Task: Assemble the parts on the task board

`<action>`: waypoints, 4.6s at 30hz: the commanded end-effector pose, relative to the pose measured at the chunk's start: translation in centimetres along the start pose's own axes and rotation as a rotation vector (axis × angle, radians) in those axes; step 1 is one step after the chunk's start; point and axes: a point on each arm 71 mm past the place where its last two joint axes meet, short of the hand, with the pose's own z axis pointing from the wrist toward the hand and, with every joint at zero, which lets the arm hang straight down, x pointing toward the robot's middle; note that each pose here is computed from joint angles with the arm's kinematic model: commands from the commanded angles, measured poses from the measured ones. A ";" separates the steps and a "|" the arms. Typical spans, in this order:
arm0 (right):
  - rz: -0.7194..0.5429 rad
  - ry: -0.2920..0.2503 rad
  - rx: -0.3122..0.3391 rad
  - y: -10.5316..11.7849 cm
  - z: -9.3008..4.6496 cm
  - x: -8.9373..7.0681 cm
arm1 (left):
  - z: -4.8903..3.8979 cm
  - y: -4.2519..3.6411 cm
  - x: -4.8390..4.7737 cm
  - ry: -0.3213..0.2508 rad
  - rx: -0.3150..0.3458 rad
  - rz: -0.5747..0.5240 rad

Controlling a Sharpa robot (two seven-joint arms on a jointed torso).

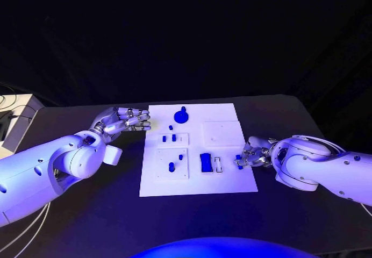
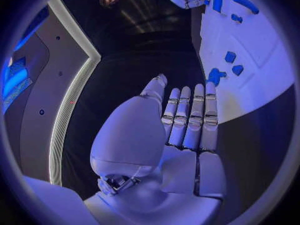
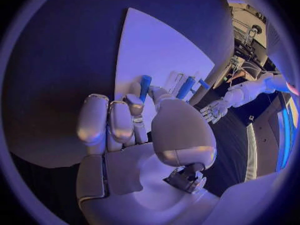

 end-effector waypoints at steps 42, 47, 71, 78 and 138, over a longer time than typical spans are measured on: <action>0.272 0.085 -0.078 4.0 0.3 1.5 | -0.02 -0.03 0.19 0.014 0.000 -0.011; 0.254 0.084 -0.071 4.1 0.4 1.7 | -0.05 -0.03 0.15 0.013 -0.001 -0.010; 0.205 0.079 -0.091 4.8 0.1 1.9 | -0.09 -0.03 0.10 0.014 -0.002 -0.010; 0.199 0.073 -0.091 4.7 0.2 1.9 | -0.11 -0.03 0.12 0.019 -0.003 -0.011; 0.196 0.045 -0.084 4.5 0.3 1.6 | -0.24 0.02 -0.17 0.009 -0.012 -0.014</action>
